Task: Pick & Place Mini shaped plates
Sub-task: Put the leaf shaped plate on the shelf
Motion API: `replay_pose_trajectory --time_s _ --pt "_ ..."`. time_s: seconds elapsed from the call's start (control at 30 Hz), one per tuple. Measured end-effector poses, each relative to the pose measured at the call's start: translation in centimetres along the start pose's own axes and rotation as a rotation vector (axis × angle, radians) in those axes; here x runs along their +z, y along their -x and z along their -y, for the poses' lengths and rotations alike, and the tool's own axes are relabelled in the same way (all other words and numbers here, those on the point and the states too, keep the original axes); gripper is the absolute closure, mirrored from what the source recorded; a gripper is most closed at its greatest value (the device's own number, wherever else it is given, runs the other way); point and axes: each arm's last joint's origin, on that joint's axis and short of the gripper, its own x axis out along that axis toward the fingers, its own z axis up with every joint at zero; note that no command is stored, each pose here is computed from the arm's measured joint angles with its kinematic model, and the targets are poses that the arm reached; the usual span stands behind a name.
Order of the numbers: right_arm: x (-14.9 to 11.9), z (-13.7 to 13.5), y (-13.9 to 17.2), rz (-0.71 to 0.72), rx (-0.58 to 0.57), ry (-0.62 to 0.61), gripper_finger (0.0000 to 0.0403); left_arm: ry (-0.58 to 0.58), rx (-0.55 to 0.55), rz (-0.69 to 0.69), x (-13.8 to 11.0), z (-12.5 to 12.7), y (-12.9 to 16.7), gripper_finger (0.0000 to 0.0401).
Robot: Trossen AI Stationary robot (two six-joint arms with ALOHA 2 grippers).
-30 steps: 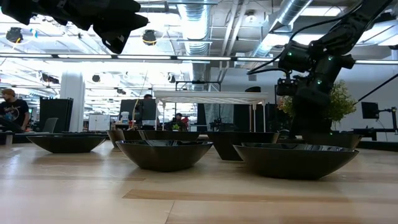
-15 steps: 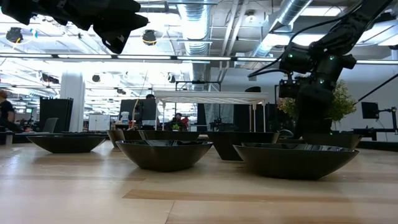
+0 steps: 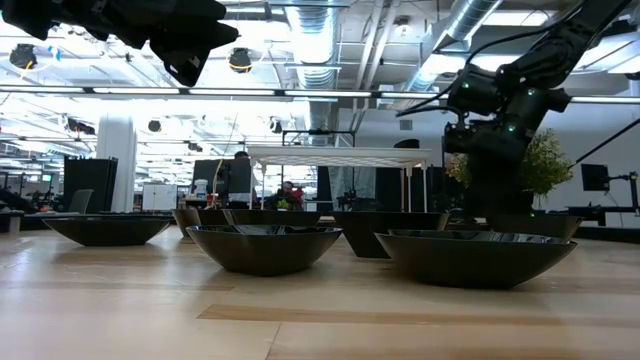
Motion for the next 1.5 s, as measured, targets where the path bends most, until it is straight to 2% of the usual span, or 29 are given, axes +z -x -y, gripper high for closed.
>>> replay_pose_trajectory --time_s 0.17,0.43,0.6,0.8,1.03,1.33,1.5 --pt "0.1 0.0 0.0 0.006 0.001 -0.021 0.0322 0.0 -0.001 0.0 0.0 0.0 0.0 0.0279" --pt "0.1 -0.6 -0.1 0.003 0.015 -0.011 0.0244 0.0 -0.001 0.0 0.0 0.0 0.0 0.0279" --pt "0.1 -1.2 -0.2 0.004 0.028 0.024 0.0218 0.0 -0.001 0.0 0.0 0.0 0.0 0.0279" --pt "0.1 -1.1 -0.3 0.014 0.005 0.029 0.0222 0.0 -0.002 0.0 0.0 0.0 0.0 0.0279" --pt "-1.3 -0.9 -1.0 0.0 0.001 0.029 0.0242 0.0 -0.001 0.0 0.0 0.0 0.0 0.0279" --pt "-1.2 -0.9 -1.0 0.011 -0.001 0.05 0.0249 0.0 -0.001 0.0 0.0 0.0 0.0 0.0279" --pt "-1.2 -0.7 -1.0 0.015 -0.099 0.051 0.0237 0.0 0.0 0.0 0.0 0.0 0.0 0.0279"
